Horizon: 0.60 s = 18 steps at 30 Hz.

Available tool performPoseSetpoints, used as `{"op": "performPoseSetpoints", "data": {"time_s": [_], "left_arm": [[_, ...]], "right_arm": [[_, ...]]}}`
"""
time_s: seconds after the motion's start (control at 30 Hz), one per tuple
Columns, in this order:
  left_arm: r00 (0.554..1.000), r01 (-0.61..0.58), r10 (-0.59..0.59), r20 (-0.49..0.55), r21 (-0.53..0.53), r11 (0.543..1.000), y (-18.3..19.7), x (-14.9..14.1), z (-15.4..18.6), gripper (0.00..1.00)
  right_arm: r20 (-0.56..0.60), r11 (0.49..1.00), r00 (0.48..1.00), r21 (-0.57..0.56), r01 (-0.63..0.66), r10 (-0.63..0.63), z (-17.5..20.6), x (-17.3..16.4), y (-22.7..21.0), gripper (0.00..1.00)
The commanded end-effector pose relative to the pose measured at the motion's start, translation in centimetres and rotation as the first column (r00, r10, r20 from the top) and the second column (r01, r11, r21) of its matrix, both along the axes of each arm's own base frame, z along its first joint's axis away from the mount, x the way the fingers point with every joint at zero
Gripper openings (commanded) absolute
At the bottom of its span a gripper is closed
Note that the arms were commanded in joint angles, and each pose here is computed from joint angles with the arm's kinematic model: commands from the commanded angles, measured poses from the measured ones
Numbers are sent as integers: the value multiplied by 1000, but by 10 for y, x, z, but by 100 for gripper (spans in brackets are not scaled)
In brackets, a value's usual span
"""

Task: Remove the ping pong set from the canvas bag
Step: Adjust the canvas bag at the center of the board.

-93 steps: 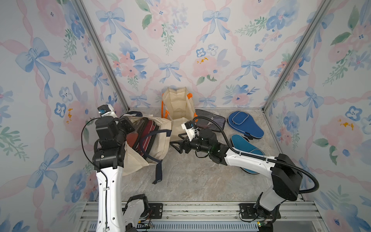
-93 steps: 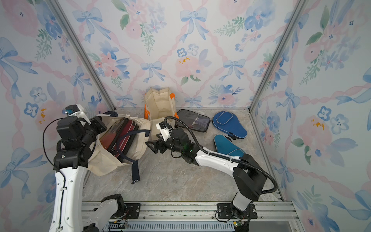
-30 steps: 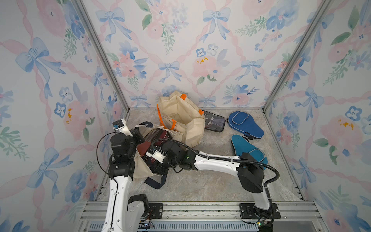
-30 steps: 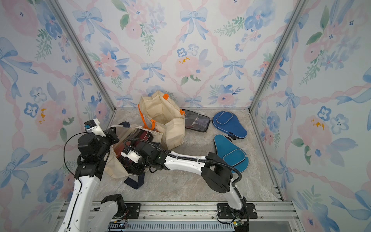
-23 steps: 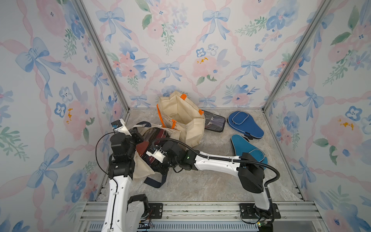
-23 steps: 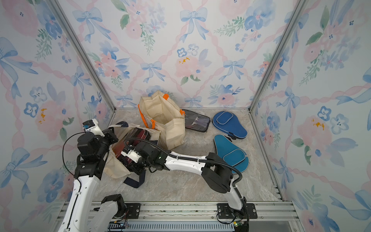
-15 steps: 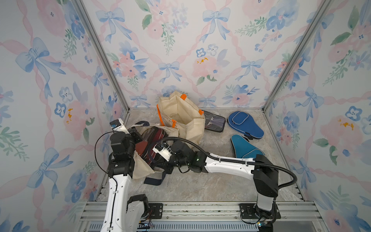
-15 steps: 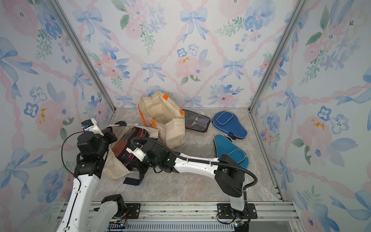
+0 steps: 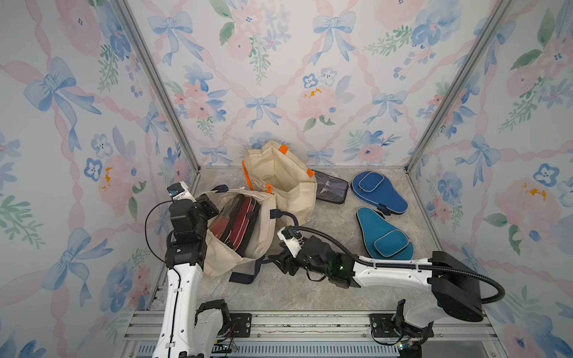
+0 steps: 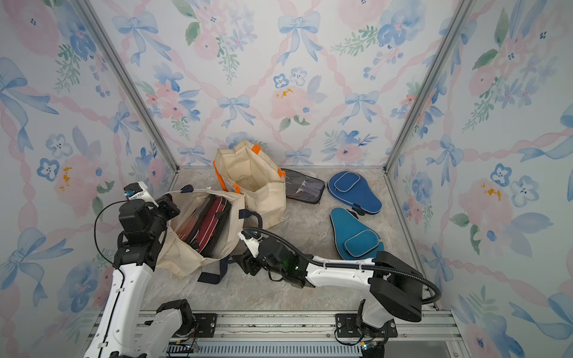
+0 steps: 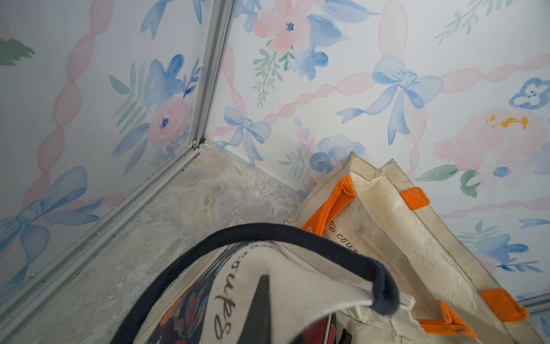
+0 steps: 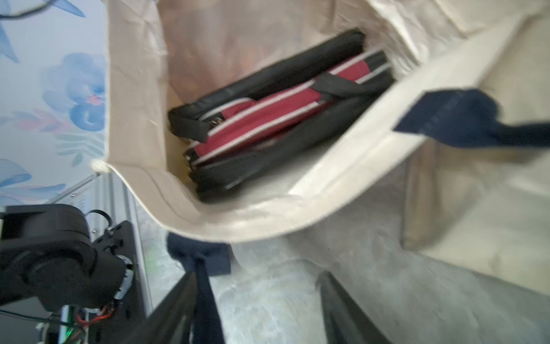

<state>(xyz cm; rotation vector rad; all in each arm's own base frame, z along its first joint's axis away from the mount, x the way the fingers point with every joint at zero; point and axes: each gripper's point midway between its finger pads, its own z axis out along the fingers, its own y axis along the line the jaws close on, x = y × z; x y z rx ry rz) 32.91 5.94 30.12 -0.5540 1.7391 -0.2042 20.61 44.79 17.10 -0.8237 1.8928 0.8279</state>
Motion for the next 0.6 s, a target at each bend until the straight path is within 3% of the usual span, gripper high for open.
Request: {"op": "performPoseSetpoints", "data": {"time_s": [0.0, 0.1, 0.37, 0.57], "left_arm": [[982, -5, 3, 187, 9, 1000, 3, 2, 59, 0], [983, -2, 1, 184, 7, 1000, 3, 3, 58, 0], [984, -15, 15, 178, -2, 1000, 9, 3, 54, 0], [979, -19, 23, 204, -18, 1000, 18, 0, 65, 0]], "right_arm": [[75, 990, 988, 63, 129, -134, 32, 16, -23, 70], [106, 982, 977, 37, 184, -187, 45, 19, -43, 70], [210, 931, 909, 150, 334, -360, 100, 18, -92, 70], [232, 936, 908, 132, 327, -350, 114, 21, -79, 70]]}}
